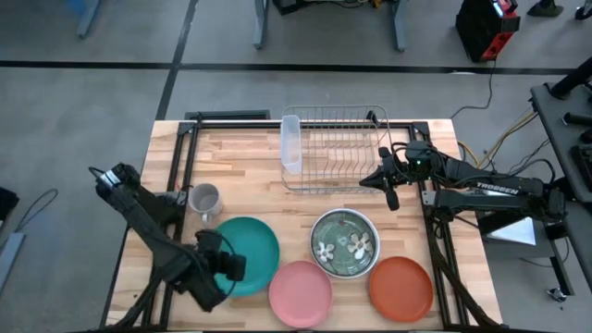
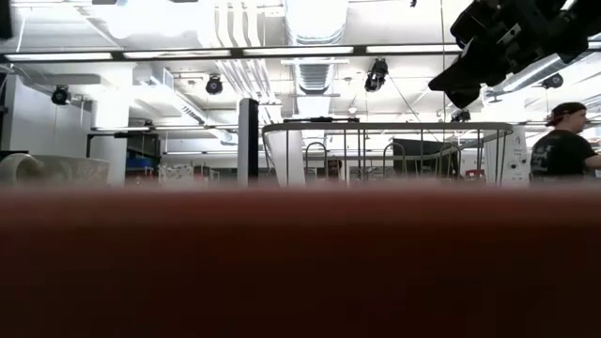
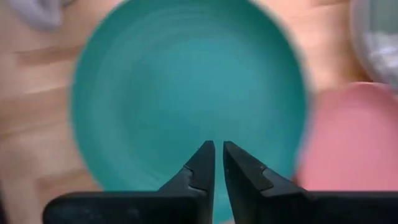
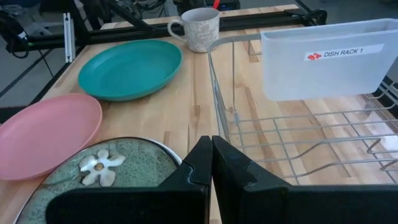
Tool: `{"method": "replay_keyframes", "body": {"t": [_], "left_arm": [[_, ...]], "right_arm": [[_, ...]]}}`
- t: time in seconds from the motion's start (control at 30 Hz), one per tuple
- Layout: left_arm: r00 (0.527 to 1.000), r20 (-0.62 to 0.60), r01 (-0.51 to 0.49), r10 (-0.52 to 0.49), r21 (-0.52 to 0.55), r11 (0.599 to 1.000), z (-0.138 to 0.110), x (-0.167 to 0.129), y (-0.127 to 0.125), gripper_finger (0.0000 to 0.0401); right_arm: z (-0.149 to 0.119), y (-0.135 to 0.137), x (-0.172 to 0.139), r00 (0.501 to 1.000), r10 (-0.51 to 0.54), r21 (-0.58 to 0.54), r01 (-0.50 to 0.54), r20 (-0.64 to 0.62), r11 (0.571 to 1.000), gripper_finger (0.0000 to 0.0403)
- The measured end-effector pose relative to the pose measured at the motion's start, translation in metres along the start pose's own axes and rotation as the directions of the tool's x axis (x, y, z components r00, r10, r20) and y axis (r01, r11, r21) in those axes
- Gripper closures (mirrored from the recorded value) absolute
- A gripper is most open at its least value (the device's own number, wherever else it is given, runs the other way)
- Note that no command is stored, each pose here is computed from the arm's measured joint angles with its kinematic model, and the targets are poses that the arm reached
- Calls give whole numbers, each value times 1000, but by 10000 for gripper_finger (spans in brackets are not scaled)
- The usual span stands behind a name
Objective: Sort dishes
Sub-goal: Put the green plate in the dish rack
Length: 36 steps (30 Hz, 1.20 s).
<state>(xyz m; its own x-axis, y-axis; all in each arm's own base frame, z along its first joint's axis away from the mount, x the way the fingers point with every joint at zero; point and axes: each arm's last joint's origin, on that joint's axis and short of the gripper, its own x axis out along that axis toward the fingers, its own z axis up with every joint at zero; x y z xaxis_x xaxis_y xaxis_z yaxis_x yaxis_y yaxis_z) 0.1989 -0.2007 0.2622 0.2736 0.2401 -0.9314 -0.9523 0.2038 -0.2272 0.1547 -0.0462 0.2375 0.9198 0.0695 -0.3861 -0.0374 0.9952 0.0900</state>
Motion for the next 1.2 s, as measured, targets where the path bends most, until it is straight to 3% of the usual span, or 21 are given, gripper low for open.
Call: {"method": "replay_keyframes", "body": {"t": [0.1,0.33,0.73,1.2], "left_arm": [[993,-46,-109,110,16,994,-5,16,6,362],[946,-117,-299,303,49,953,-7,18,24,319],[918,-65,-387,391,64,920,-5,52,49,272],[936,-122,-327,331,48,944,-7,96,74,269]], "right_arm": [[0,0,0,1000,0,5,0,0,1000,403],[0,0,0,1000,1,26,-1,0,1000,403],[0,0,0,1000,1,55,-1,0,998,403],[0,0,0,1000,2,66,-2,0,998,403]]}}
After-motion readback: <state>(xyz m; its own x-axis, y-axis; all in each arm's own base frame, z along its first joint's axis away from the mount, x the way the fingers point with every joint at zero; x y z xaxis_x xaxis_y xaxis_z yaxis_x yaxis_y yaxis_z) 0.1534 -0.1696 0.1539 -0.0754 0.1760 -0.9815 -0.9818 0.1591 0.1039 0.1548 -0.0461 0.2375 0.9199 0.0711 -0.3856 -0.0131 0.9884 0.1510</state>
